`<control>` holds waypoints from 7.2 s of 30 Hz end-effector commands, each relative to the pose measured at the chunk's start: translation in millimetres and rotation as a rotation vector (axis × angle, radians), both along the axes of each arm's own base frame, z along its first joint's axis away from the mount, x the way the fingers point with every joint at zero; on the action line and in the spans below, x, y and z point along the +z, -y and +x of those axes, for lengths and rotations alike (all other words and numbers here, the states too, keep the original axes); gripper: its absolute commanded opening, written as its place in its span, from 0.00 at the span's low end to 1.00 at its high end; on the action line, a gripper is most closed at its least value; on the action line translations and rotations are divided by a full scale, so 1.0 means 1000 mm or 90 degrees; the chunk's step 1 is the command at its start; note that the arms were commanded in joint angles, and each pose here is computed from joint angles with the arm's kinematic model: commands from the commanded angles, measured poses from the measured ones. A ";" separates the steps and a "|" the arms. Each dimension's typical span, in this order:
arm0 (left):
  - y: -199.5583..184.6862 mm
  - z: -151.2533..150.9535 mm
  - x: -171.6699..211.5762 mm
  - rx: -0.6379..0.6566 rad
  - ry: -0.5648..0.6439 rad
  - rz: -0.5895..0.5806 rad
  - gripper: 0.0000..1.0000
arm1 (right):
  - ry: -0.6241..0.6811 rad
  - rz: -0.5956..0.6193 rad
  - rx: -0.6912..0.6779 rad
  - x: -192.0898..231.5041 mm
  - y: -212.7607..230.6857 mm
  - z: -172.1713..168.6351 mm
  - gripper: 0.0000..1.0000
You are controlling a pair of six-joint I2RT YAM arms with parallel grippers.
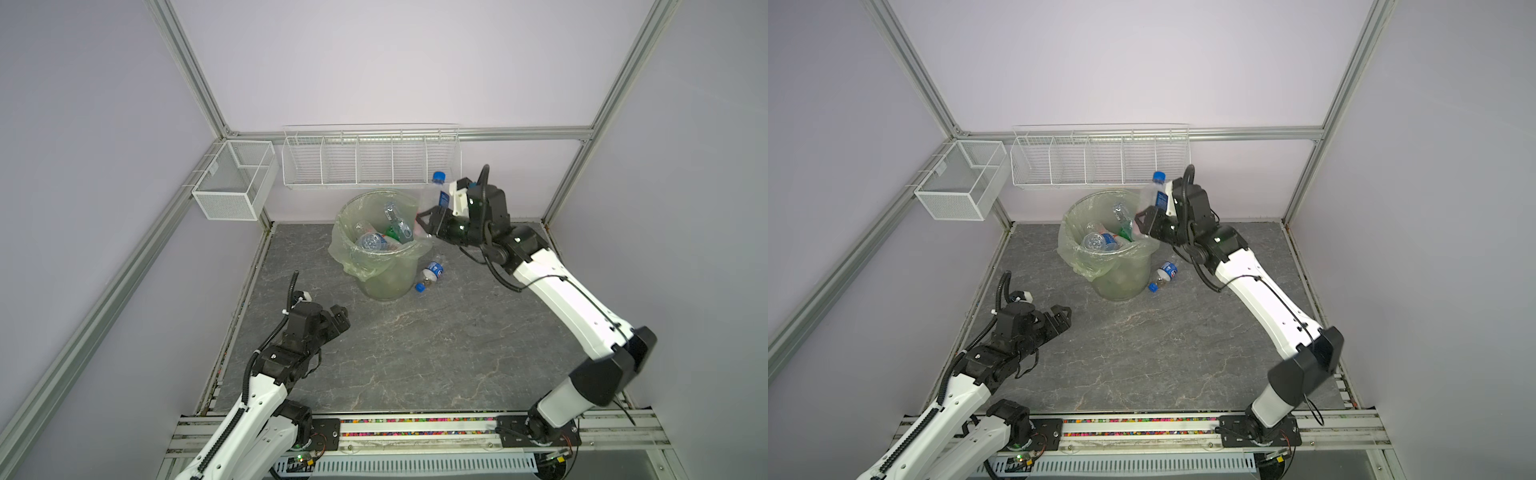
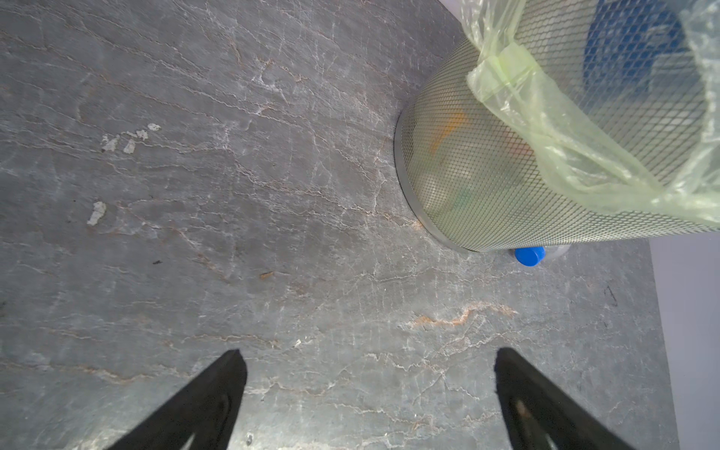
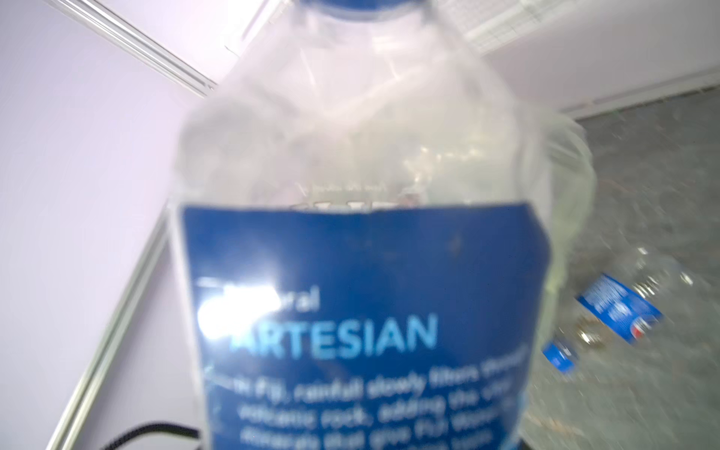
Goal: Throw the plastic bottles in the bin
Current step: 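Carry the Artesian bottle over the bin and open the right gripper, then move the right gripper down to the Pepsi bottle beside the bin, then close the right gripper on the Pepsi bottle and lift it, then carry the Pepsi bottle over the bin and open the right gripper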
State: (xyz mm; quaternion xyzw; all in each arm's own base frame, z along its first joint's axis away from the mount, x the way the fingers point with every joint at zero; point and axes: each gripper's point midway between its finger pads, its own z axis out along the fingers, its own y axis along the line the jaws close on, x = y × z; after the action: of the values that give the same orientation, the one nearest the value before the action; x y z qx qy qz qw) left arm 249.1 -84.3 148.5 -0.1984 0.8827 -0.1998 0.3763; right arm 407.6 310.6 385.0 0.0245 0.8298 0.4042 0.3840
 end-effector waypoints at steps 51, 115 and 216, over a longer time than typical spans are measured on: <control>0.049 -0.019 0.007 -0.102 0.042 -0.075 0.99 | -0.205 -0.211 -0.091 -0.211 0.142 -0.131 0.88; 0.014 0.018 0.006 -0.065 0.045 0.072 0.99 | -0.370 -0.155 -0.254 -0.278 0.088 0.042 0.89; 0.018 0.022 0.011 -0.024 0.040 0.001 0.99 | 0.001 -0.003 -0.072 -0.073 0.114 -0.143 0.54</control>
State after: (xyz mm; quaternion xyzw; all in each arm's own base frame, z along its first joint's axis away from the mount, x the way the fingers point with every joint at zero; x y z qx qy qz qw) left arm 266.1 -103.0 145.5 -0.1781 0.8817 -0.2090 0.3836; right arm 263.1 187.4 292.9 0.1001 0.8334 0.3843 0.3844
